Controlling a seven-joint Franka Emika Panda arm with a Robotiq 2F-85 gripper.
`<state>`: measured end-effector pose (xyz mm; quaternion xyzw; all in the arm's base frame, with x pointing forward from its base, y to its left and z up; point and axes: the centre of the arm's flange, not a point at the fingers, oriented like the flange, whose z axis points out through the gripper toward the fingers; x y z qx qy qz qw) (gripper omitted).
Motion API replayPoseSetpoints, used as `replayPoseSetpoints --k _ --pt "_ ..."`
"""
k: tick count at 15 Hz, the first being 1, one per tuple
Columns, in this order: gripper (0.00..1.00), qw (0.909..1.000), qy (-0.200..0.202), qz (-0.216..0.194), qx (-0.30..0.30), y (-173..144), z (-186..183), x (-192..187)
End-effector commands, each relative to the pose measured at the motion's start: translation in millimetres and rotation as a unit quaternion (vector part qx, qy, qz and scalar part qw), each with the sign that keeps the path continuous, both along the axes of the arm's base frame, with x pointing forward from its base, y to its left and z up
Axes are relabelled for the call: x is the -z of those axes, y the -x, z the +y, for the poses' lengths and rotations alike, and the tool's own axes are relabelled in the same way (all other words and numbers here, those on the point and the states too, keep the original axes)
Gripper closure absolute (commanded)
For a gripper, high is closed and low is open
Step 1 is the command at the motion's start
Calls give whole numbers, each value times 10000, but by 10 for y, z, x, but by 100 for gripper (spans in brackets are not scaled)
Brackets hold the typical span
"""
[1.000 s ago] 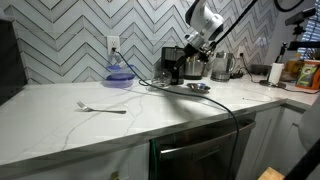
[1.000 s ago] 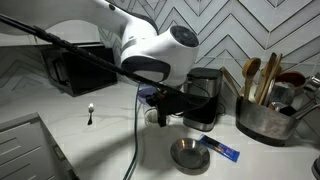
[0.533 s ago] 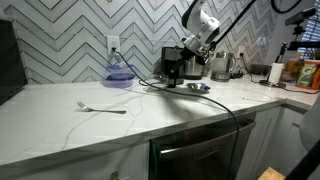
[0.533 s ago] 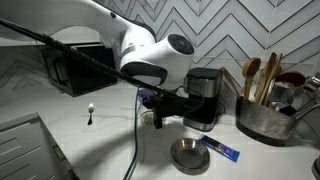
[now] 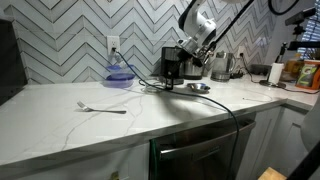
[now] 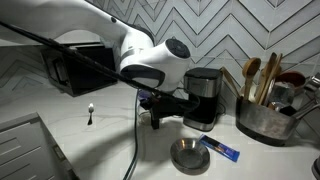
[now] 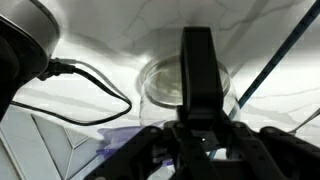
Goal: Remove the kettle from the coffee machine and put it on the counter
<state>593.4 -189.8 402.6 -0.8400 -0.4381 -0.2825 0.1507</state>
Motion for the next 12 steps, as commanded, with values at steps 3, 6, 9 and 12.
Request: replayPoseSetpoints --k 3,6,9,12 --pt "93 9999 40 -70 -134 29 50 66" --pt "93 9999 27 -60 -159 14 52 93" --pt "44 9998 47 -46 -171 8 47 115" --pt "27 9998 61 -43 -178 14 51 123"
